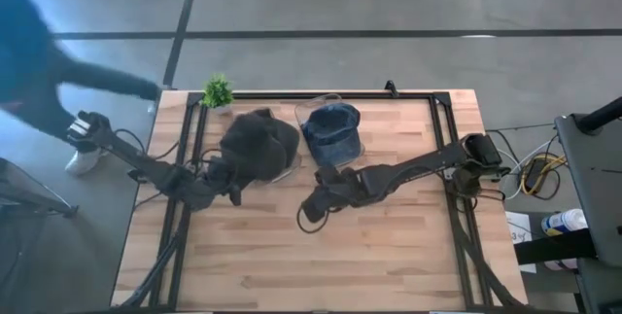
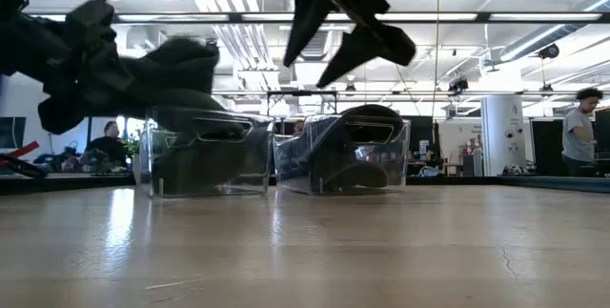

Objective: Pick & Place hat
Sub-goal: Put the black cap into the left transparent bin

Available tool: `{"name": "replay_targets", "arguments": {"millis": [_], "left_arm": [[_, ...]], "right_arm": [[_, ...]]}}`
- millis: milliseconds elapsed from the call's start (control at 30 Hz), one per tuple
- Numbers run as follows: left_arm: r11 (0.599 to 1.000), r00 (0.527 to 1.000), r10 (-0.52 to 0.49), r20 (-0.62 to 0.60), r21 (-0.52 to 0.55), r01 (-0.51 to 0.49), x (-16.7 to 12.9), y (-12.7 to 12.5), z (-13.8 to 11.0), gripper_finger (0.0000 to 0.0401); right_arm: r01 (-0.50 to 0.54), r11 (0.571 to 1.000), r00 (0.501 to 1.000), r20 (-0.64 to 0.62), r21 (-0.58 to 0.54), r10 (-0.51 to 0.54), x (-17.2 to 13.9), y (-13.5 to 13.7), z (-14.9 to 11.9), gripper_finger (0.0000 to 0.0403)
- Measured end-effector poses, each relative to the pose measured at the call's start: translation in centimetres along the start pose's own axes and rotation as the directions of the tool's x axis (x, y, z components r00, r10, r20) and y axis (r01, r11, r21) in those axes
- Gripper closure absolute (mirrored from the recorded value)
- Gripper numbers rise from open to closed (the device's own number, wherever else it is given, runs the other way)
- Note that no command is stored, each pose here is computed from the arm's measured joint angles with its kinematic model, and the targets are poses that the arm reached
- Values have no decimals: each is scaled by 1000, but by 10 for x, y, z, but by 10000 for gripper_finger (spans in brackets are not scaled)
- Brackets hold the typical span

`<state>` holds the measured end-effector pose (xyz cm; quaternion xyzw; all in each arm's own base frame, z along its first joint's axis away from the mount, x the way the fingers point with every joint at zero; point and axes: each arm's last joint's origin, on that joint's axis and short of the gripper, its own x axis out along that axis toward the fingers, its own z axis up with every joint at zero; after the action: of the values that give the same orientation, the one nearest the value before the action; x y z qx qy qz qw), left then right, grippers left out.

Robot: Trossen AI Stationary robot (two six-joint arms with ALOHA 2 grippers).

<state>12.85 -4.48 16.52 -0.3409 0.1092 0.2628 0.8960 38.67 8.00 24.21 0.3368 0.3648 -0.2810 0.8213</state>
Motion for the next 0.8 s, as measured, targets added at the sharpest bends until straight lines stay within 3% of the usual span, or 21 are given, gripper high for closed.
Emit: {"name": "replay_targets", "arguments": {"millis": [267,500,667,800], "left_arm": [[993,992,87,-87,-74,-94,12,3,-4,262],[994,990,111,-85,25,-109,22,-10,13,261],[988,987,115,-112,119,-102,28,-23,23,261],[952,971,219,-91,239,-192,31,-28,36,261]], "right_arm": [[-70,998,997,36,1,70,0,1,32,177],[-191,982,967,171,11,186,3,-2,75,177],[-208,978,959,203,19,200,14,-15,102,177],[-204,979,964,180,27,196,29,-23,108,177]]}}
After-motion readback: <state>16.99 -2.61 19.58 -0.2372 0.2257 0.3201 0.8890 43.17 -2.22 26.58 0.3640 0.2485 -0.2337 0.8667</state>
